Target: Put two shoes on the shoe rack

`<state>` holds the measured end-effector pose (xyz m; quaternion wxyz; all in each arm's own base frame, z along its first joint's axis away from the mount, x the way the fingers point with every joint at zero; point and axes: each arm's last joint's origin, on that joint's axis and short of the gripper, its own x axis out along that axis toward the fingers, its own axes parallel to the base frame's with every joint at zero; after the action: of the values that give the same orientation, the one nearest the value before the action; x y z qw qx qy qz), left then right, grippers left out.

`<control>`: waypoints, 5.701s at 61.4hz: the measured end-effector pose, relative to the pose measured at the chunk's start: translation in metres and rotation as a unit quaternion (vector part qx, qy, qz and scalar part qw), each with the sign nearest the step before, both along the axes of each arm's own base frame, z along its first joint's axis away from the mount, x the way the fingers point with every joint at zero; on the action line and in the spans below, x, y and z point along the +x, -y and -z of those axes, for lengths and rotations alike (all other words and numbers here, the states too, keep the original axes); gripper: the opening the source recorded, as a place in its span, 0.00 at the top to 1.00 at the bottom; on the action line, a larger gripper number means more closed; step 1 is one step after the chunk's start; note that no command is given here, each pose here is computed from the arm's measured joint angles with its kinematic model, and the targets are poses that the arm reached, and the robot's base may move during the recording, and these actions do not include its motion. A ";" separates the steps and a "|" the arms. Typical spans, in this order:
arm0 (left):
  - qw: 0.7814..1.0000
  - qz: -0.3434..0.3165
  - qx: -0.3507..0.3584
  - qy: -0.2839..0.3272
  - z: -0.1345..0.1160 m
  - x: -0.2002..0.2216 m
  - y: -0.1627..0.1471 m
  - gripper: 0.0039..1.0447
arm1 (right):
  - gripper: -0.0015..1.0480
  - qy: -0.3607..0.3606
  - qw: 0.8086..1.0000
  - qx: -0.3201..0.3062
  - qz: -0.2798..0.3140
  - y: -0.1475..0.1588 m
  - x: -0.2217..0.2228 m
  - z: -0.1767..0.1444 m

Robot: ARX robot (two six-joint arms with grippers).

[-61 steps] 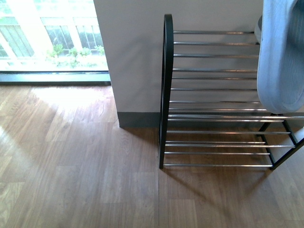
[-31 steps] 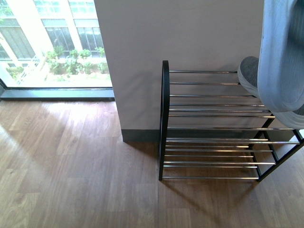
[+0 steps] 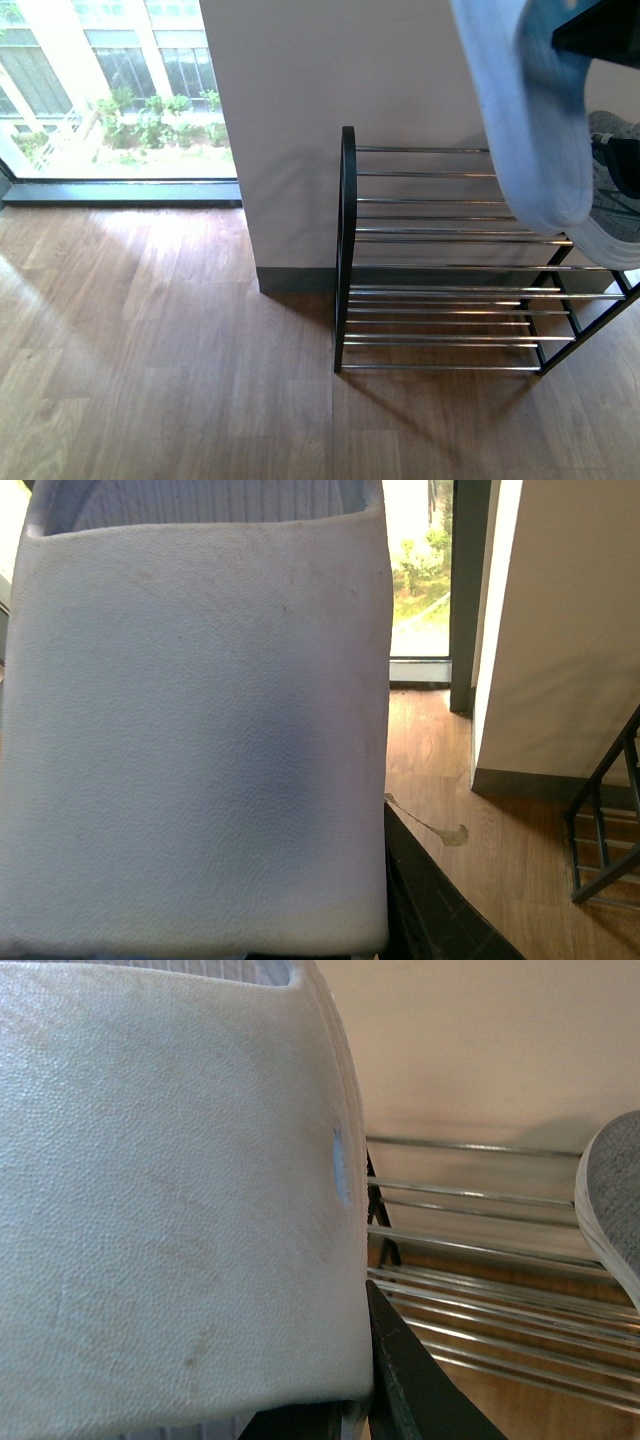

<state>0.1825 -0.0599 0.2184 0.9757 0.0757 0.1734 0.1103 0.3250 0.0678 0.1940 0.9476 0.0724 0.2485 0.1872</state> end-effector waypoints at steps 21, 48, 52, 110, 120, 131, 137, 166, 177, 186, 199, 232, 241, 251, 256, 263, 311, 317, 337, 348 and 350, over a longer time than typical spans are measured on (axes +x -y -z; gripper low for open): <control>1.000 0.000 0.000 0.000 0.000 0.000 0.000 0.98 | 0.98 -0.115 0.974 -0.193 -0.005 -0.022 0.120 0.088; 1.000 0.000 0.000 0.000 0.000 0.000 0.000 0.98 | 0.98 -0.170 0.937 -0.288 0.101 -0.014 0.174 0.159; 1.000 0.000 0.000 0.000 0.000 0.000 0.000 0.98 | 0.98 -0.179 0.932 -0.294 0.112 -0.009 0.178 0.167; 1.000 0.000 0.000 0.000 0.000 0.000 0.000 0.98 | 0.79 -0.180 0.916 -0.271 0.236 0.036 0.211 0.175; 1.000 0.000 0.000 0.000 0.000 0.000 0.000 0.98 | 0.48 -0.158 0.940 -0.212 0.217 0.024 0.193 0.146; 1.000 0.000 0.000 0.000 0.000 0.000 0.000 0.98 | 0.22 -0.114 0.964 -0.152 0.185 0.007 0.168 0.098; 1.000 0.000 0.000 0.000 0.000 0.000 0.000 0.98 | 0.09 -0.090 0.975 -0.120 0.164 0.002 0.148 0.072; 1.000 0.000 0.000 0.000 0.000 0.000 0.000 0.98 | 0.09 0.057 0.992 -0.016 0.108 0.019 -0.006 -0.021; 1.000 0.000 0.000 0.000 0.000 0.000 0.000 0.98 | 0.09 0.105 0.986 -0.006 0.132 0.029 -0.034 -0.018; 1.000 0.000 0.000 0.000 0.000 0.000 0.000 0.98 | 0.09 0.104 0.985 -0.003 0.135 0.029 -0.034 -0.018; 1.000 0.000 0.000 0.000 0.000 0.000 0.000 0.98 | 0.42 0.240 0.951 -0.057 0.188 0.042 -0.069 -0.003; 1.000 0.000 0.000 0.000 0.000 0.000 0.000 0.98 | 0.98 0.242 0.949 -0.073 0.189 0.067 -0.143 0.018; 1.000 0.000 0.000 0.000 0.000 0.000 0.000 0.98 | 0.98 0.242 0.950 -0.072 0.186 0.067 -0.155 0.021; 1.000 0.001 0.000 0.000 0.000 0.000 0.000 0.98 | 0.98 0.239 0.950 -0.073 0.185 0.067 -0.167 0.033; 1.000 0.000 0.000 0.000 0.000 0.000 0.000 0.98 | 0.98 0.238 0.951 -0.073 0.185 0.067 -0.171 0.033; 1.000 0.000 0.000 0.000 0.000 0.000 0.000 0.98 | 0.98 0.242 0.949 -0.072 0.186 0.067 -0.177 0.031; 1.000 0.000 0.000 0.000 0.000 0.000 0.000 0.98 | 0.98 0.257 0.946 -0.069 0.187 0.068 -0.203 0.021; 1.000 0.000 0.000 0.000 0.000 0.000 0.000 0.98 | 0.98 0.257 0.946 -0.069 0.187 0.068 -0.206 0.021; 1.000 0.000 0.000 0.000 0.000 0.000 0.000 0.98 | 0.98 0.258 0.945 -0.069 0.187 0.068 -0.212 0.021; 1.000 0.000 0.000 0.000 0.000 0.000 0.000 0.98 | 0.98 0.258 0.945 -0.069 0.187 0.068 -0.215 0.021; 1.000 0.000 0.000 0.000 0.000 0.000 0.000 0.98 | 0.98 0.258 0.945 -0.069 0.187 0.068 -0.216 0.021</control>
<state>0.1825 -0.0599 0.2184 0.9757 0.0757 0.1734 0.1101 0.1094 0.0002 0.1727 1.0000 0.0014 -0.0098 0.0010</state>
